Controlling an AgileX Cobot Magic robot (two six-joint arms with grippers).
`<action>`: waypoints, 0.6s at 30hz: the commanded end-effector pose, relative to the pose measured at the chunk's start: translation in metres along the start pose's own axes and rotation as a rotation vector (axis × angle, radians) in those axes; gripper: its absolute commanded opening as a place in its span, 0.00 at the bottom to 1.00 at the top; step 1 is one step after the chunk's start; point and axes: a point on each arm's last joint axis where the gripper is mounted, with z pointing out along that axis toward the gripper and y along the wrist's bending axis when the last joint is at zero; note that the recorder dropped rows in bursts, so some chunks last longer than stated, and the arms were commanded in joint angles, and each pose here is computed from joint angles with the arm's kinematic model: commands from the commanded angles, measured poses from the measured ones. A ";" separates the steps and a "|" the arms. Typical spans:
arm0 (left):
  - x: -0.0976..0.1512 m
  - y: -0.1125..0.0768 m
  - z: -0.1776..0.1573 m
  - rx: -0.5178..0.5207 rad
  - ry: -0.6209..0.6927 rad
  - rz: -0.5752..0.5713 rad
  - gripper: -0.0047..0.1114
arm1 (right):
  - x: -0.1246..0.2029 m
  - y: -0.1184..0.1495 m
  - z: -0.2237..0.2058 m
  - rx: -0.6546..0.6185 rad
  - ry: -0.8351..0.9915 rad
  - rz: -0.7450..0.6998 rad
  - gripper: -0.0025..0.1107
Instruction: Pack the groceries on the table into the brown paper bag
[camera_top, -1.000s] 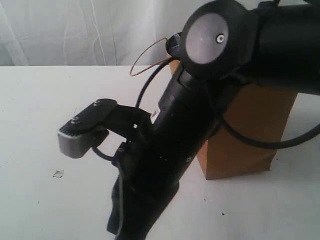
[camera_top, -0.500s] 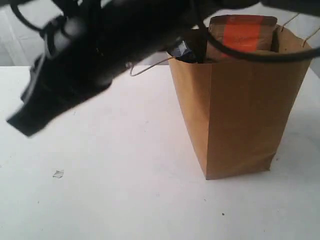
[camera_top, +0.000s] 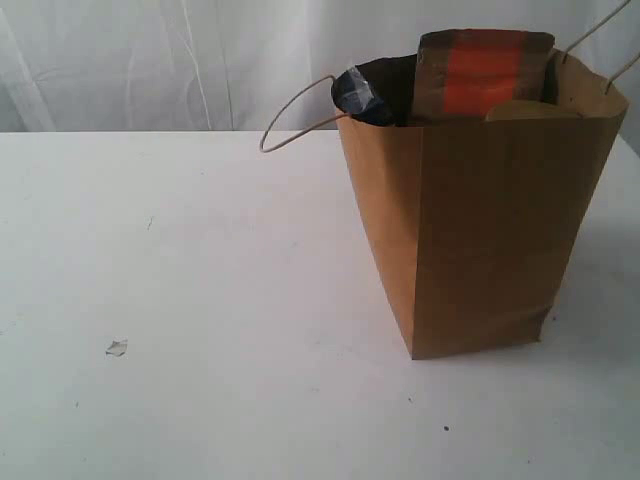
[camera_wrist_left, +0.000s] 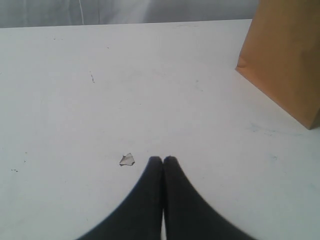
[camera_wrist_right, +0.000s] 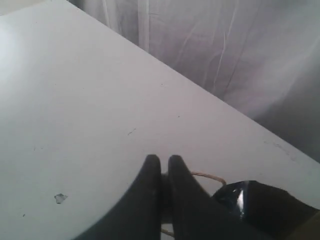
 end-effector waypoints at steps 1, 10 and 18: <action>0.001 -0.001 -0.001 0.008 -0.005 -0.008 0.04 | -0.005 -0.009 -0.018 0.089 -0.032 -0.029 0.02; 0.001 -0.001 -0.001 0.008 -0.005 -0.008 0.04 | 0.020 -0.049 -0.016 0.526 0.258 -0.099 0.02; 0.001 -0.001 -0.001 0.008 -0.005 -0.008 0.04 | 0.036 -0.047 0.014 0.481 0.357 0.067 0.02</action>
